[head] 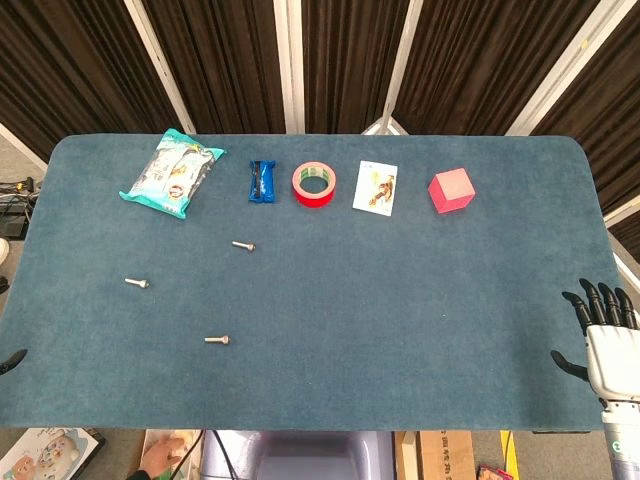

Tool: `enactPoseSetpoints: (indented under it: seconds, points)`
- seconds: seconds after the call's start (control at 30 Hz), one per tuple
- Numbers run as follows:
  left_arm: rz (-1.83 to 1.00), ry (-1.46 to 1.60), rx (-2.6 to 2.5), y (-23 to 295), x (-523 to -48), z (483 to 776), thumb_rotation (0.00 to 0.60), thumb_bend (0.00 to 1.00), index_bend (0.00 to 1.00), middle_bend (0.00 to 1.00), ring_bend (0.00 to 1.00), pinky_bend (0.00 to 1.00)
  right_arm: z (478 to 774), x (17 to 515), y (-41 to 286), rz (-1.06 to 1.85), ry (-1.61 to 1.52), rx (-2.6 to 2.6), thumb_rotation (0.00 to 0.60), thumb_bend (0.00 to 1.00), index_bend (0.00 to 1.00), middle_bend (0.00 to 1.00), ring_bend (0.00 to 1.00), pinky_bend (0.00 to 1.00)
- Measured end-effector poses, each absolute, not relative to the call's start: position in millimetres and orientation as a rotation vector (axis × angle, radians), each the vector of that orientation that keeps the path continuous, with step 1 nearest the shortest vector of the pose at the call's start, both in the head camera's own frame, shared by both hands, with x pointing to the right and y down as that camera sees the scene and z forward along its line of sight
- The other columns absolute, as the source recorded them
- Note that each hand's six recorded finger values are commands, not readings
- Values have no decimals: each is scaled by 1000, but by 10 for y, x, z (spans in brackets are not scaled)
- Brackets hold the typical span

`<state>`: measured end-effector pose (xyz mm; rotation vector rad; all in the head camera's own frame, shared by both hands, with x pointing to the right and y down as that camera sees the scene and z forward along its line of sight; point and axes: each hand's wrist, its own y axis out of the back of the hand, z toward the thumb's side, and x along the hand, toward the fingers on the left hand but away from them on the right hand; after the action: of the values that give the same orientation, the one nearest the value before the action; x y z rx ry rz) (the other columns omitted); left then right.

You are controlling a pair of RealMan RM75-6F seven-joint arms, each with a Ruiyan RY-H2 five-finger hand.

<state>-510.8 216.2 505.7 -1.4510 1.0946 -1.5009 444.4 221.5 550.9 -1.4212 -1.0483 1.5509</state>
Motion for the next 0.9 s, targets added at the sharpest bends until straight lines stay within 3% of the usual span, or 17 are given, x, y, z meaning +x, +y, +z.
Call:
enactPoseSetpoints:
  seconds: [0.9]
  points:
    - [-1498,1009,-1510,2199,-4952,5196,600,9,187,13,0,0,5423,4483,2201,1535,-1098,-1422,600,127,215,96,38,0]
